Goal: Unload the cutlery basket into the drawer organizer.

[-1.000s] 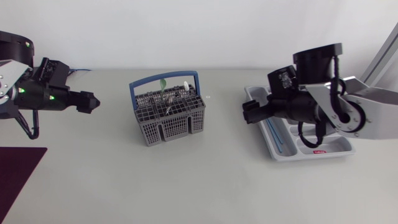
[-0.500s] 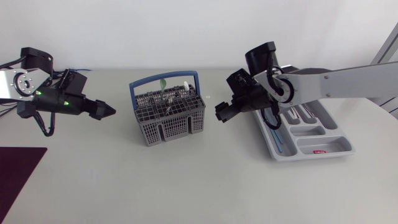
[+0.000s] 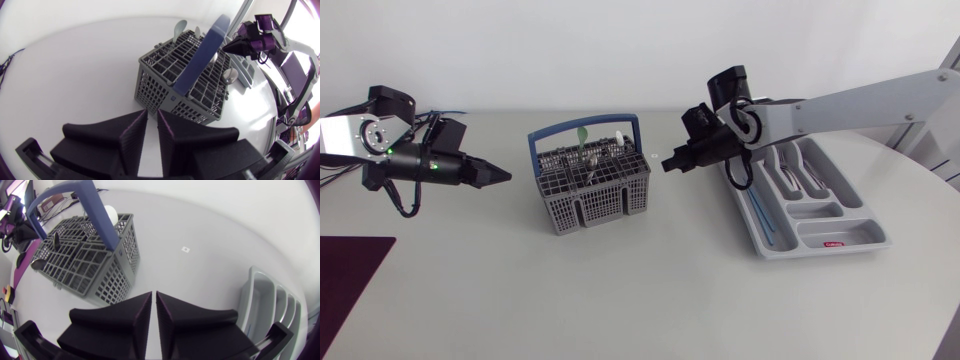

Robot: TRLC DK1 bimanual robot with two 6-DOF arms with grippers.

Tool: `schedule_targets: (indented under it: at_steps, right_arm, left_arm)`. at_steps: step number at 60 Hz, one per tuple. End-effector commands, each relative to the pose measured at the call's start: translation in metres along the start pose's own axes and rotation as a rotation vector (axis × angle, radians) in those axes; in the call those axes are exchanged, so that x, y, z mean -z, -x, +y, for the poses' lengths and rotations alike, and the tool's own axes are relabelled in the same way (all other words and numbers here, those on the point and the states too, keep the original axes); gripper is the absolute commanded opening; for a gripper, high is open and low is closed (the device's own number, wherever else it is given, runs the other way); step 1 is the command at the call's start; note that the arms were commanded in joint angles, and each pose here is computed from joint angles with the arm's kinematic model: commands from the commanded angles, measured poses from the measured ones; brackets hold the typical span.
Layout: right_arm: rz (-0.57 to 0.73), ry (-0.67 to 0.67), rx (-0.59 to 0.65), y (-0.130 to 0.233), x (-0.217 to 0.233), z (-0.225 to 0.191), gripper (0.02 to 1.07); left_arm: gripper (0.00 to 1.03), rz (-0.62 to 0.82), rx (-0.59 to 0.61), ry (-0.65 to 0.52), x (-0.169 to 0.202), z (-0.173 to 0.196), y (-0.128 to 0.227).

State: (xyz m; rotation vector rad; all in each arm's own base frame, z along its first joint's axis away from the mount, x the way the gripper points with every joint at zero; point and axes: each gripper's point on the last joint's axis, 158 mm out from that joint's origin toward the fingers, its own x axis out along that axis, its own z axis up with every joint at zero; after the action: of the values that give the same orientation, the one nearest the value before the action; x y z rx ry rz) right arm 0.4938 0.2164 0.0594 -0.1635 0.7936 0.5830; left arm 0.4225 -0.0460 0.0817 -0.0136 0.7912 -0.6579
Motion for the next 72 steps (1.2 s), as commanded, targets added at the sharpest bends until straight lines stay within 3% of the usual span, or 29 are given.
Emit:
schedule_targets:
  at_steps: [1, 11, 27, 63, 72]
  right_arm:
    - [0.022, -0.045, -0.03, -0.018, -0.001, 0.006, 0.08]
    - [0.04, -0.058, -0.097, -0.033, -0.011, 0.029, 0.08]
    - [0.048, -0.05, -0.24, -0.02, -0.008, 0.08, 0.08]
    - [0.059, -0.022, -0.281, 0.038, 0.033, 0.109, 0.08]
    - [0.06, -0.011, -0.265, 0.048, 0.044, 0.109, 0.08]
  left_arm:
    - [0.16, 0.008, 0.027, -0.047, 0.001, -0.003, -0.01]
    - [0.16, 0.012, 0.048, -0.06, -0.001, -0.01, -0.016]
    - [0.16, 0.006, 0.121, -0.062, -0.003, -0.033, -0.02]
    - [0.16, 0.065, 0.25, -0.123, -0.001, -0.096, -0.052]
    - [0.16, 0.042, 0.235, -0.129, -0.007, -0.096, -0.041]
